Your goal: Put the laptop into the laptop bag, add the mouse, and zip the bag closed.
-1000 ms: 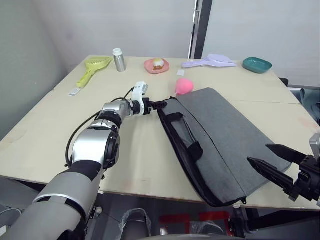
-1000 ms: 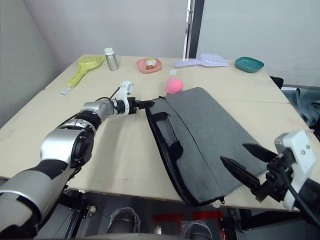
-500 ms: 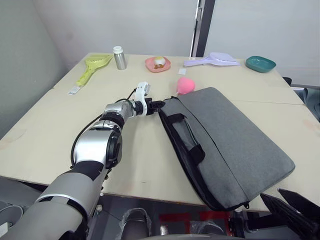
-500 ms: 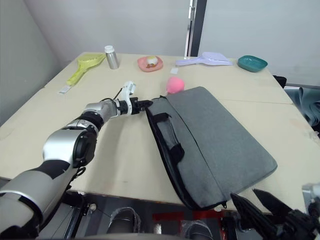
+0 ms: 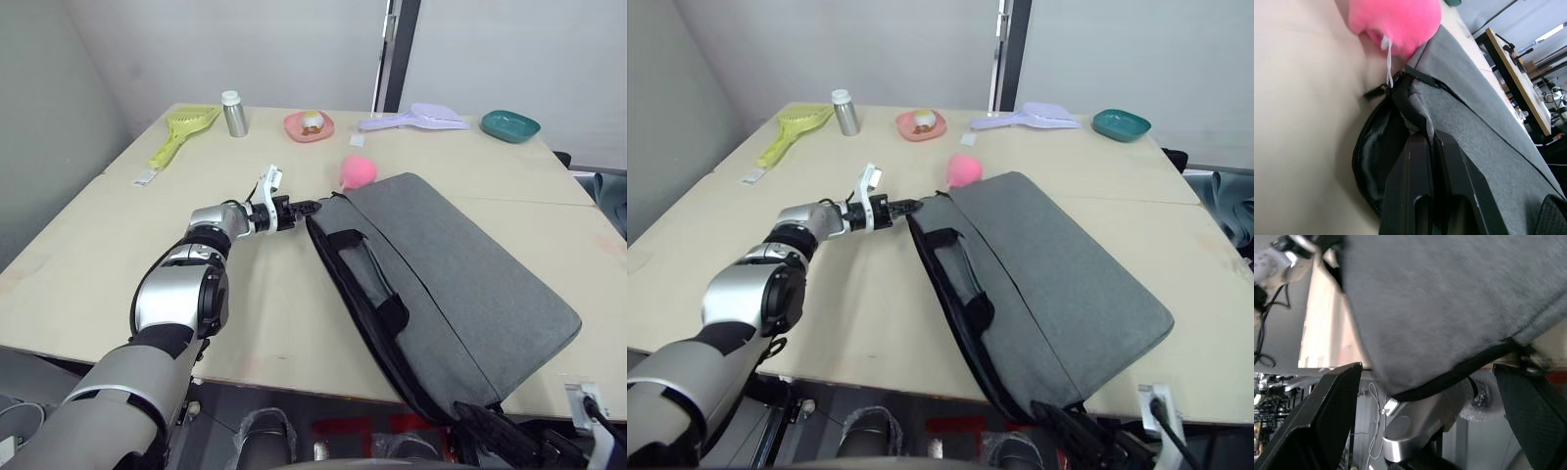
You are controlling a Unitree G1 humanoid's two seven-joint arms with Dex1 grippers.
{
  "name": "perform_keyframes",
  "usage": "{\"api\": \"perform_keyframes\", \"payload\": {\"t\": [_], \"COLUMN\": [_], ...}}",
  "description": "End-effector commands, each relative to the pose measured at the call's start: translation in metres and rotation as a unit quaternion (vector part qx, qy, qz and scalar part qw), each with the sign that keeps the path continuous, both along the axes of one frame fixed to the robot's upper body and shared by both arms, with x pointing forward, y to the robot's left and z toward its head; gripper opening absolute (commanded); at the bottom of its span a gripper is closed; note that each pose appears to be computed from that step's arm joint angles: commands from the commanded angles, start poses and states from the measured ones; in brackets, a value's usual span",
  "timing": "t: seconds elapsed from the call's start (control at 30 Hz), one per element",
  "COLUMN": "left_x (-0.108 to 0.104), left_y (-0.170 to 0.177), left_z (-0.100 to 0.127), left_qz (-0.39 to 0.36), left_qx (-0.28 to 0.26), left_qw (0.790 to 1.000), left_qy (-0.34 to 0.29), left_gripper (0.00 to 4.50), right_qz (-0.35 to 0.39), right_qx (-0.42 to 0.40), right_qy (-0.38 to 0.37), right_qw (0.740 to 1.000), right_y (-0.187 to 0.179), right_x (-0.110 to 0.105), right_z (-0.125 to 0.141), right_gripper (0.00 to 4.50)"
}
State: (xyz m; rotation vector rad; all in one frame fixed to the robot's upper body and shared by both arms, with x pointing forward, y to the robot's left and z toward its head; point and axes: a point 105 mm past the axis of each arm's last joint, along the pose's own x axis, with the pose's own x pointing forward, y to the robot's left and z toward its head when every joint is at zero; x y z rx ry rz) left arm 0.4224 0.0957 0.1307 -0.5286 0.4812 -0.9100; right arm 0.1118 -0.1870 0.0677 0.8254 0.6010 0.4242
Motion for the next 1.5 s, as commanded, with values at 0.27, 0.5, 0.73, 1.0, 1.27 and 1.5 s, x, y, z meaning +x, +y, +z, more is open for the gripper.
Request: {"api": "perform_keyframes", "payload": {"t": [0.27, 0.5, 0.73, 1.0, 1.27, 1.5], "left_x": [-0.002, -0.008, -0.023, -0.079, -0.137, -0.142], "left_y": [0.019, 0.032, 0.057, 0.082, 0.095, 0.109], "left_z": [0.027, 0.028, 0.039, 0.050, 0.030, 0.003], "left_qz": [0.002, 0.016, 0.027, -0.007, -0.019, 0.024], "left_qx": [-0.026, -0.031, -0.020, 0.047, 0.118, 0.128], "left_qw": [0.999, 0.999, 0.998, 0.997, 0.992, 0.991], "left_qy": [-0.028, -0.030, -0.047, -0.066, -0.050, -0.016], "left_gripper": [0.00, 0.00, 0.00, 0.00, 0.00, 0.00], "right_qz": [-0.009, -0.006, 0.036, 0.098, 0.202, 0.253], "right_qx": [0.010, -0.037, -0.137, -0.231, -0.293, -0.304], "right_qy": [-0.041, -0.062, -0.116, -0.134, -0.163, -0.176], "right_qw": [0.999, 0.997, 0.983, 0.959, 0.920, 0.901], "right_y": [-0.013, -0.035, -0.052, -0.065, -0.066, -0.059], "right_x": [0.022, 0.038, 0.082, 0.135, 0.175, 0.190], "right_z": [0.013, 0.022, 0.049, 0.060, 0.065, 0.069], "right_gripper": [1.93, 0.04, 0.04, 0.04, 0.04, 0.04]}}
